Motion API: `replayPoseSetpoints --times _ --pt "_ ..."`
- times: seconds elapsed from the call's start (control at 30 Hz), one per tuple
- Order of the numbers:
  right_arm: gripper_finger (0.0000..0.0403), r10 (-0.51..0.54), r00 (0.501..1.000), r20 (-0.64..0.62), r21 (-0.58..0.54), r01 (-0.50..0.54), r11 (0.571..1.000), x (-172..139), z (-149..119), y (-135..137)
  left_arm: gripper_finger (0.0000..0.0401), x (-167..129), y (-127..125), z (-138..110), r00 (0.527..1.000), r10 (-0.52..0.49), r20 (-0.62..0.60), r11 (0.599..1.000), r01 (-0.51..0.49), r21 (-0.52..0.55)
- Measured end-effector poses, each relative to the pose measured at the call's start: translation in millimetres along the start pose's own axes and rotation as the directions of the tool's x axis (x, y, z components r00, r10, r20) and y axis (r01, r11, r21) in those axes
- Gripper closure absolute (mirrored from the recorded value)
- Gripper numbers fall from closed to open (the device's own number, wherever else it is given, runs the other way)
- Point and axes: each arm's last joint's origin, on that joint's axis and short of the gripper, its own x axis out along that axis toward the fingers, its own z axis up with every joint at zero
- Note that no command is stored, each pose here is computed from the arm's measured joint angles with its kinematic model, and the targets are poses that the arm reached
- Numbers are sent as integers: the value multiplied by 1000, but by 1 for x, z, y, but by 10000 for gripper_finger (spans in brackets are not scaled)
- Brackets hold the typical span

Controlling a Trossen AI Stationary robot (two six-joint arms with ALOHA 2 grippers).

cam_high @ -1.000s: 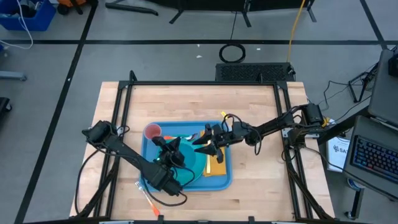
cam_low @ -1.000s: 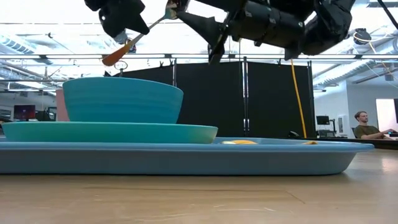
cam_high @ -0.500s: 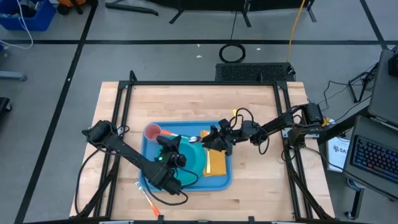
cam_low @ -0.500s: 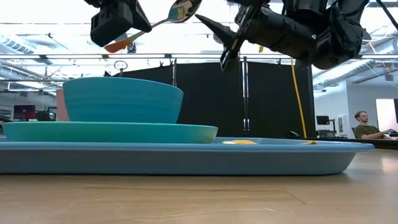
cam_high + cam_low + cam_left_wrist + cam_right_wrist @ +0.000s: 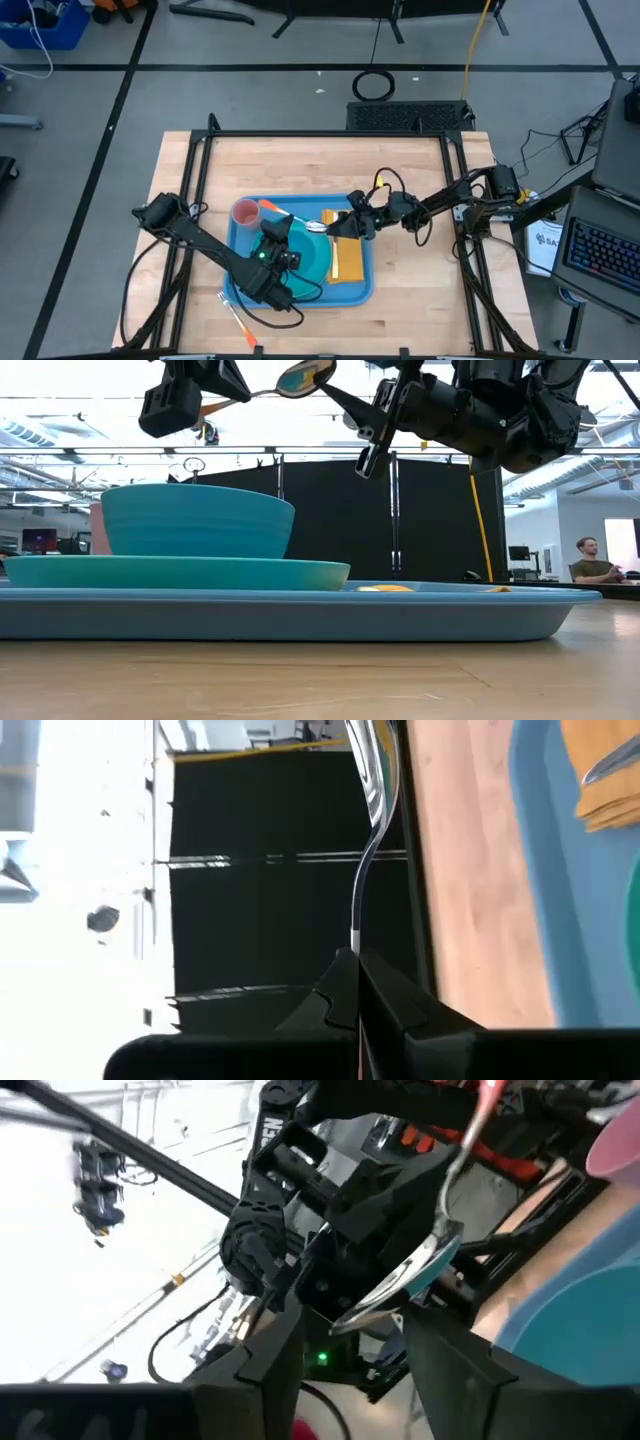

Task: Set up tray
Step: Put the orange spoon on the yellow napkin to the right of the yellow knife

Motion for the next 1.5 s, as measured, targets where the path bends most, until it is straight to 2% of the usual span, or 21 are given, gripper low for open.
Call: replayPoseSetpoints --times 0.23,0.5,0.6,0.77,0.9,1.1,1.23,1.5 --pt "243 -19 1000 -9 106 20 994 0 -1 -2 401 5 2 0 1000 25 -2 992 -25 122" --pt "243 -30 999 -14 135 32 990 0 -2 -3 401 7 2 1 999 36 -5 986 -35 162" --pt "248 -66 997 -31 161 71 984 0 -3 -7 401 7 3 1 999 55 4 980 -54 192" --pt "282 -67 997 -32 175 72 982 0 -3 -7 401 7 2 3 998 66 14 979 -67 193" --pt "324 -55 998 -23 158 58 986 0 -3 -5 401 7 1 7 998 65 22 979 -68 192" --pt "389 -88 995 -38 165 93 982 -1 -4 -9 401 7 1 10 996 88 35 967 -94 237" --pt "396 -126 990 -56 162 133 978 -1 -6 -13 401 7 1 10 996 79 33 974 -85 208" --pt "402 -157 981 -115 132 172 976 -3 -6 -18 397 8 -2 10 1000 3 10 988 -4 155"
